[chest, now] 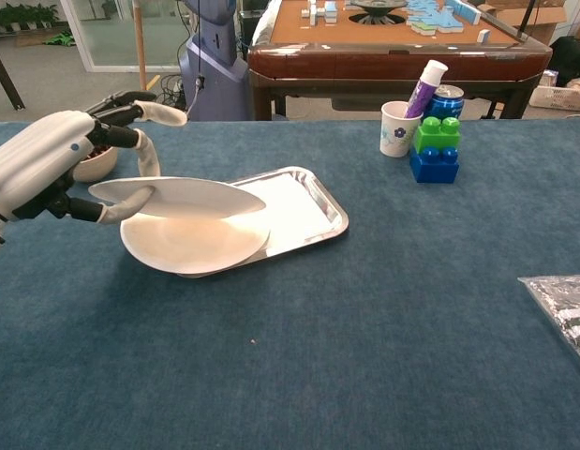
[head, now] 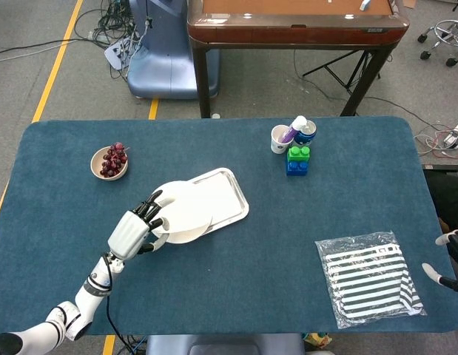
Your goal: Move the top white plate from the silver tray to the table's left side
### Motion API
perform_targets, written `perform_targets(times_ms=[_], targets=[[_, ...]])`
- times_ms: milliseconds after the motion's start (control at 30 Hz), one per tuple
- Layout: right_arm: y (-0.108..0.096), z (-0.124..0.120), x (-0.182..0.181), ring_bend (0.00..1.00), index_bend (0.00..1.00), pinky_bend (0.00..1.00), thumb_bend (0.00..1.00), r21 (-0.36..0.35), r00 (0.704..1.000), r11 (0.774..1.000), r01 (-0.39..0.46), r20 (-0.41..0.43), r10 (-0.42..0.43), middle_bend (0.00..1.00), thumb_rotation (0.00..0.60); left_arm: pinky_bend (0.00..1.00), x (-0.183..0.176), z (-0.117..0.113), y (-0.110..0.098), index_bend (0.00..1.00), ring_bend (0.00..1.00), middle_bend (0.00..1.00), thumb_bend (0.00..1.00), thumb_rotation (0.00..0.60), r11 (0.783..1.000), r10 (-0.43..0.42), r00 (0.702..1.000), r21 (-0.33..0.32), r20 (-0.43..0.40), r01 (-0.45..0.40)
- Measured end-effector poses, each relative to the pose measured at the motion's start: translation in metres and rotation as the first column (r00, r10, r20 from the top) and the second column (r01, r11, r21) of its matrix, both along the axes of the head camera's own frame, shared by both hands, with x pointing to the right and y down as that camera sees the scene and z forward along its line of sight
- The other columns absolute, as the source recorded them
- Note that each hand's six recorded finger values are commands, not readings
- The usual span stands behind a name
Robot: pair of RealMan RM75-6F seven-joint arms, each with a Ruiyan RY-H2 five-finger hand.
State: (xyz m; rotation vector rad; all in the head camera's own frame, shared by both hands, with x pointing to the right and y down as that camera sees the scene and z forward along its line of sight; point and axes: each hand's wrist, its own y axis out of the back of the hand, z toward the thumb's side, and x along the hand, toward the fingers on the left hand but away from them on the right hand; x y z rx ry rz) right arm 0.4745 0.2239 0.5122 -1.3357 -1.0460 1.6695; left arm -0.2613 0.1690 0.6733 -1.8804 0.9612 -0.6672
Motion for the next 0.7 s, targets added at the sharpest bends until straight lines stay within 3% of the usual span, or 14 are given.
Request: perform_targets(times_ms=[700], targets=[[0.000,0.002,0.000,0.34,0.46,0.41,0.19,-0.007,1.000,1.000,-0.001,-0.004,0.001,0.40,0.600,0.29,-0.006,-0.030,-0.017,0.68,0.04,0.18,0.38,0.600,0.997,-0.008,1.000,0.073,-0.017,0.009]])
